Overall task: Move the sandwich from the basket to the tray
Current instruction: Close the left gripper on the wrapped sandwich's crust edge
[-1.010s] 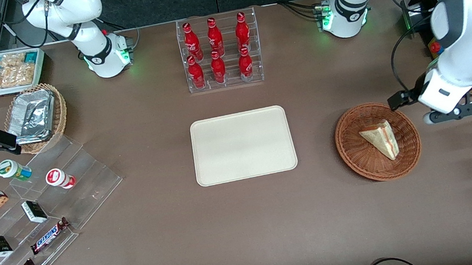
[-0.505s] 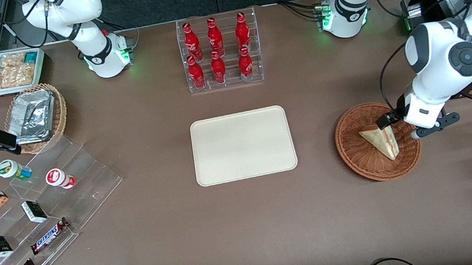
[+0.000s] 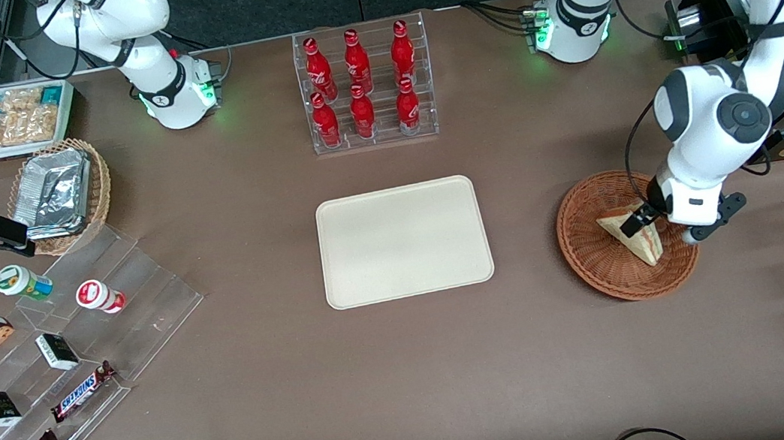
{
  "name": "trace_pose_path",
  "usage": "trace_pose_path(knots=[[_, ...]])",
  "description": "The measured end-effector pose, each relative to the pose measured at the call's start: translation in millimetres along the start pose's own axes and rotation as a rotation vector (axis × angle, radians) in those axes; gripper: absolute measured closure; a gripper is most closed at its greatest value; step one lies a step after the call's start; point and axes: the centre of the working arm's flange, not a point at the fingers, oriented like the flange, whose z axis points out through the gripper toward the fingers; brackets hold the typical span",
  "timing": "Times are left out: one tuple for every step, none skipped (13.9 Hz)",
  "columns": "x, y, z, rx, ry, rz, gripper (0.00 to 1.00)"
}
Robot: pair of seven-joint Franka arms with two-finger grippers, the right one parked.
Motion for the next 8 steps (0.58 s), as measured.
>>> trace_pose_path(knots=[[0, -1, 7, 0.005, -0.009, -0.012, 0.00], [-1, -2, 14, 0.010, -0.017, -0.019, 0.01], [-1, -3, 21, 0.014, -0.024, -0.026, 0.05], [-1, -4, 26, 0.017, -0.030, -0.030, 0.15], [0, -5, 29, 0.021, -0.035, -0.035, 0.28], [1, -8, 30, 0.023, -0.035, -0.041, 0.38], [3, -11, 30, 0.025, -0.034, -0.047, 0.50], [4, -12, 30, 0.025, -0.033, -0.050, 0.60]])
